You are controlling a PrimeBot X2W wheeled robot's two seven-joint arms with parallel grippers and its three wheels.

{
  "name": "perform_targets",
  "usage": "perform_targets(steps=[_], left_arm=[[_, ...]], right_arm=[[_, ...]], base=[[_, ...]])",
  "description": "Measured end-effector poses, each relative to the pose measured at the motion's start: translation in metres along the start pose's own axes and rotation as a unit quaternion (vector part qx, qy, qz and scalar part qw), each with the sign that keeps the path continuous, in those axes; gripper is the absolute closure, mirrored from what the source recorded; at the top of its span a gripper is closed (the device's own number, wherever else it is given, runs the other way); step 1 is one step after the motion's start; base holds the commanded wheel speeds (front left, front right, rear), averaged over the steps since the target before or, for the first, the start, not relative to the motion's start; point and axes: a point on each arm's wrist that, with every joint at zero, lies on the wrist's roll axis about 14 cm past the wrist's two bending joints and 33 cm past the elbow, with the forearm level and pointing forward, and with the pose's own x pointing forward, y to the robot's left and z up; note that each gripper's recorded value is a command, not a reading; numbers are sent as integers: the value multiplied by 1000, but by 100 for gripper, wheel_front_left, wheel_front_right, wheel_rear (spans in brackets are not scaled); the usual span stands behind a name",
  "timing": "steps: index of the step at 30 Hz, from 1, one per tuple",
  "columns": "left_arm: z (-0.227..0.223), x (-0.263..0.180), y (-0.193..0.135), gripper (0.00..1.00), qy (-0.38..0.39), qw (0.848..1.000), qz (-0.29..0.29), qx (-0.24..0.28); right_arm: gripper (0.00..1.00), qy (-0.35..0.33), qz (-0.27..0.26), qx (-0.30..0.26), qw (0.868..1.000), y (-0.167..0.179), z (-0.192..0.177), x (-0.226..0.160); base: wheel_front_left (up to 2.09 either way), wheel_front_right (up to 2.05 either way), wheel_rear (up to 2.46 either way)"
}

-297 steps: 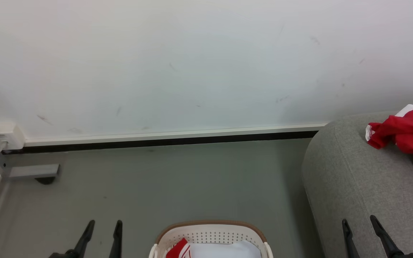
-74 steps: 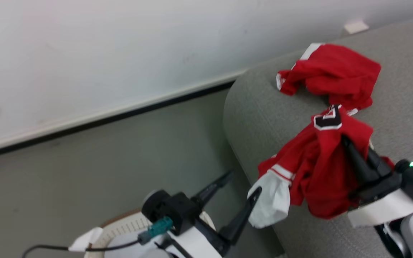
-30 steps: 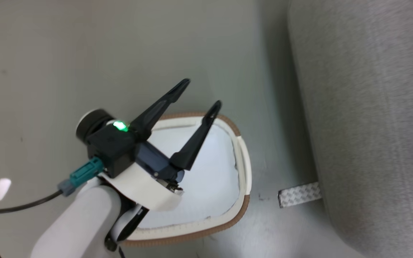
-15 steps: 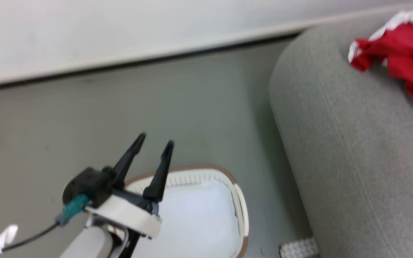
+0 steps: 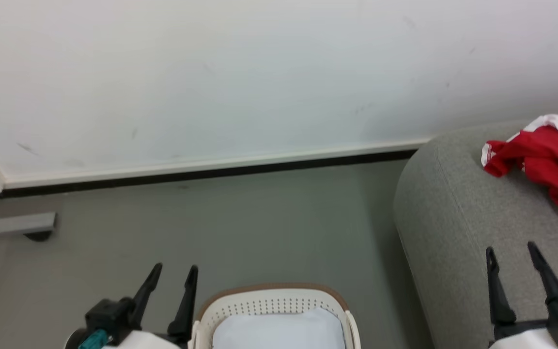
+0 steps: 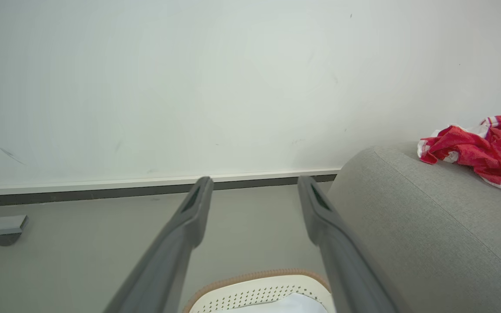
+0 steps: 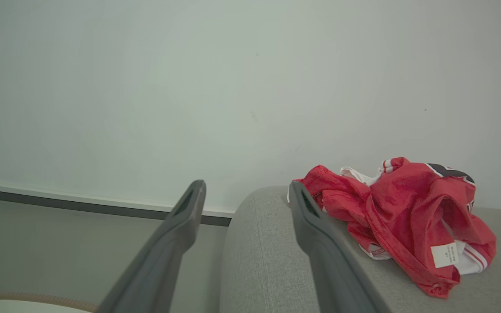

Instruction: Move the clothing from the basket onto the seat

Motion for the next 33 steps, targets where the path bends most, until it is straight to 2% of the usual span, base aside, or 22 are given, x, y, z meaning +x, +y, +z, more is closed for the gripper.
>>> perform_targets(steps=[8, 17, 33], left_arm=[[10, -32, 19, 0, -24, 999, 47, -1], [9, -49, 27, 0, -33, 996, 76, -8], [2, -54, 32, 0, -28, 996, 84, -7]], right_arm=[[0, 11, 27, 24, 999, 20, -6, -25], [0, 26, 28, 52, 998, 24, -16, -39], [0, 40, 34, 58, 997, 30, -25, -42]], base=[[0, 0, 0], [0, 0, 0], [0, 0, 0]])
